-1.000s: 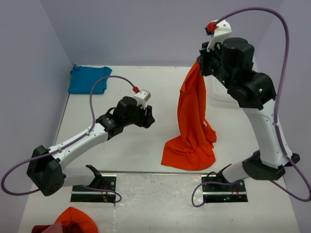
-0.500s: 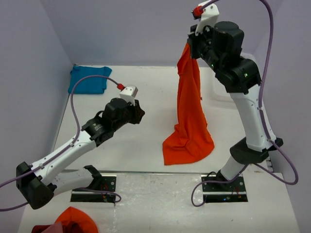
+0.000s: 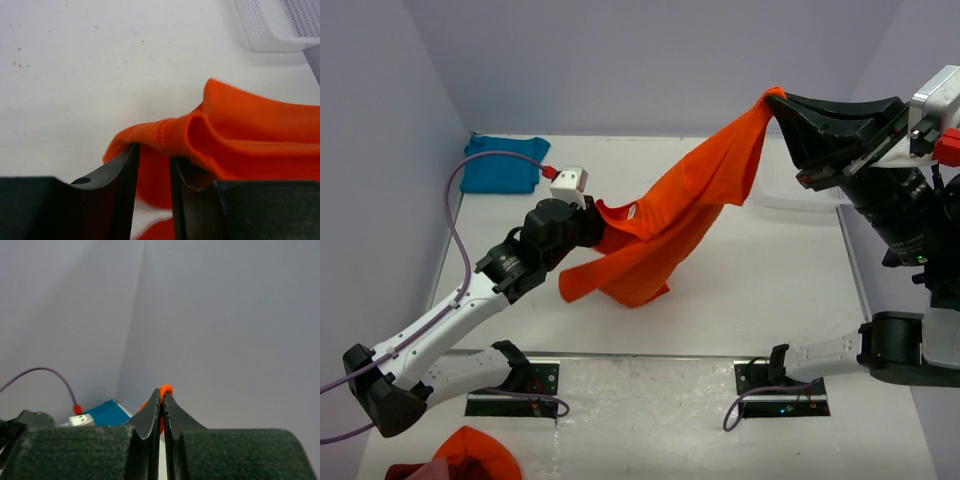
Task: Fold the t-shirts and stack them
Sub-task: Flatten out the tshirt
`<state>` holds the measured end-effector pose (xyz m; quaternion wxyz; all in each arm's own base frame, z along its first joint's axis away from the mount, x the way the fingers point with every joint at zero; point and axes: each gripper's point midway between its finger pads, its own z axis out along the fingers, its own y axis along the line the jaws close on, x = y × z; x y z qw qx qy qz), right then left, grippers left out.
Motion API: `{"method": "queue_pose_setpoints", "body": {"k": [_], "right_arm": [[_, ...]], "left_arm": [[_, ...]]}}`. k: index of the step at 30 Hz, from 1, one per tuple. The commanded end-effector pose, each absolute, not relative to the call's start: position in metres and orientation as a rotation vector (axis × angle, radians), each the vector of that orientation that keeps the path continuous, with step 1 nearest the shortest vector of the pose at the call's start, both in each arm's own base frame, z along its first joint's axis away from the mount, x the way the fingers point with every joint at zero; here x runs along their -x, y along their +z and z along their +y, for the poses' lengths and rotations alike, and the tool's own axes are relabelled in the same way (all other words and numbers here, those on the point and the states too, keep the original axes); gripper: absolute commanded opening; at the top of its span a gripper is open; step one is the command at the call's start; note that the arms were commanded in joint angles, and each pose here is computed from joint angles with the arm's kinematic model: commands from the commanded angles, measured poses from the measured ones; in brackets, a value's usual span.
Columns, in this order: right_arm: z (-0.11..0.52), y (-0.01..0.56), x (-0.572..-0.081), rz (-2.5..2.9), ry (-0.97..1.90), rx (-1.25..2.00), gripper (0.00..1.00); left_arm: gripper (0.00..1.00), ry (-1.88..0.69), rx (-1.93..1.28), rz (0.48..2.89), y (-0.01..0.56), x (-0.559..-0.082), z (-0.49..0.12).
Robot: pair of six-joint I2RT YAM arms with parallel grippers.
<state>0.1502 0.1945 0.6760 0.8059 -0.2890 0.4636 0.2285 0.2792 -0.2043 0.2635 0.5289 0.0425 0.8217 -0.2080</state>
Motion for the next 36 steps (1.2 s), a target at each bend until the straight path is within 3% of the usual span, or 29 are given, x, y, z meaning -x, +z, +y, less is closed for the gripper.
{"method": "queue_pose_setpoints", "body": {"k": [1, 7, 16, 24, 27, 30, 36], "right_arm": [[0.216, 0.651, -0.191, 1.094, 0.27, 0.595, 0.0], [0.225, 0.594, -0.219, 1.248, 0.188, 0.594, 0.0], [0.219, 0.539, -0.243, 1.406, 0.107, 0.584, 0.0], [0.211, 0.523, -0.254, 1.475, 0.089, 0.539, 0.0], [0.213, 0.514, -0.257, 1.513, 0.092, 0.526, 0.0], [0.218, 0.503, -0.261, 1.559, 0.086, 0.518, 0.0], [0.218, 0.486, -0.263, 1.635, 0.057, 0.508, 0.0]], "left_arm": [[0.32, -0.44, -0.025, 1.993, 0.256, -0.279, -0.192], [0.39, -0.423, 0.025, 2.047, 0.244, -0.277, -0.189], [0.37, -0.499, -0.03, 2.087, 0.237, -0.27, -0.204], [0.45, -0.529, -0.085, 2.153, 0.193, -0.211, -0.24], [0.41, -0.421, -0.074, 2.166, 0.172, -0.189, -0.244], [0.22, -0.293, -0.105, 2.182, 0.171, -0.173, -0.258], [0.2, 0.118, -0.116, 2.118, 0.161, -0.131, -0.271]]}}
